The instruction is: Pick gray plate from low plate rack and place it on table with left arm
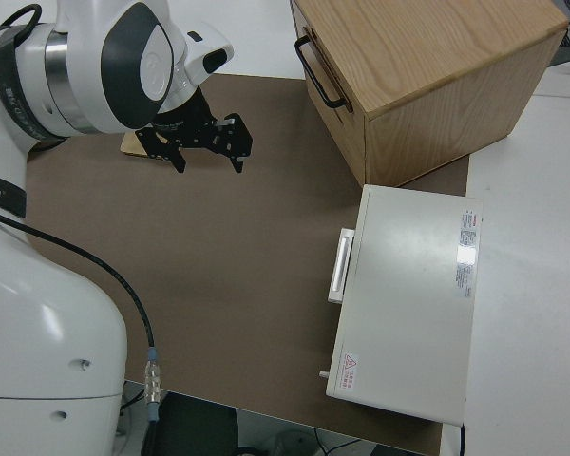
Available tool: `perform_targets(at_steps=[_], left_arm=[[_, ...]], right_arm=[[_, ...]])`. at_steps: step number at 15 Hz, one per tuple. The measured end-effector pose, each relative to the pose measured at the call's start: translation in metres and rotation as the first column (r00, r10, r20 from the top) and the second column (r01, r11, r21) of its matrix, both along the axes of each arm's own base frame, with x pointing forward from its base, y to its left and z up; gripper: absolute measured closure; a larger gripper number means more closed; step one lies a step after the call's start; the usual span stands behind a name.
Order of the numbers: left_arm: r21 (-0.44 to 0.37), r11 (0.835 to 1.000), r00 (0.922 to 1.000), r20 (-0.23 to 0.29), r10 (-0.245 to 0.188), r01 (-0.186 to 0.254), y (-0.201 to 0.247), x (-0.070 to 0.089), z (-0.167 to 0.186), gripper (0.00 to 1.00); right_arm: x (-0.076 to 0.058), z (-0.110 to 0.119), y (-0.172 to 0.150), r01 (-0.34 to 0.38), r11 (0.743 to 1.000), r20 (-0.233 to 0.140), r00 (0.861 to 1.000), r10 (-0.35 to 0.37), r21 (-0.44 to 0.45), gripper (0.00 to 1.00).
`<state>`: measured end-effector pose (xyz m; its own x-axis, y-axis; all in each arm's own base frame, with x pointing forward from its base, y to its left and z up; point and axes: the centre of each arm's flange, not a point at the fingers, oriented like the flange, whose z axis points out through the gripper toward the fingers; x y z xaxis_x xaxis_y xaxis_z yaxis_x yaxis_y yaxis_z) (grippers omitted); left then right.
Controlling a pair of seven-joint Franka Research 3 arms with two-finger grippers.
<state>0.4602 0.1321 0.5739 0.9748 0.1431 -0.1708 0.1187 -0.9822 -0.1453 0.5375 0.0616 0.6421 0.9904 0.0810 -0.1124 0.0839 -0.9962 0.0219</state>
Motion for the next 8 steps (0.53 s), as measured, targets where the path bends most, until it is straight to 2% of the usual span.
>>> perform_targets(at_steps=[6, 8], left_arm=[[-0.002, 1.0, 0.9999, 0.014, 0.003, -0.003, -0.01, -0.004, 0.034, 0.91], [-0.03, 0.999, 0.9992, 0.022, 0.034, -0.033, -0.026, -0.001, 0.034, 0.91]], right_arm=[[0.0, 0.0, 0.0, 0.0, 1.0, 0.0, 1.0, 0.0, 0.0, 0.01], [0.0, 0.0, 0.0, 0.0, 1.0, 0.0, 1.0, 0.0, 0.0, 0.01]])
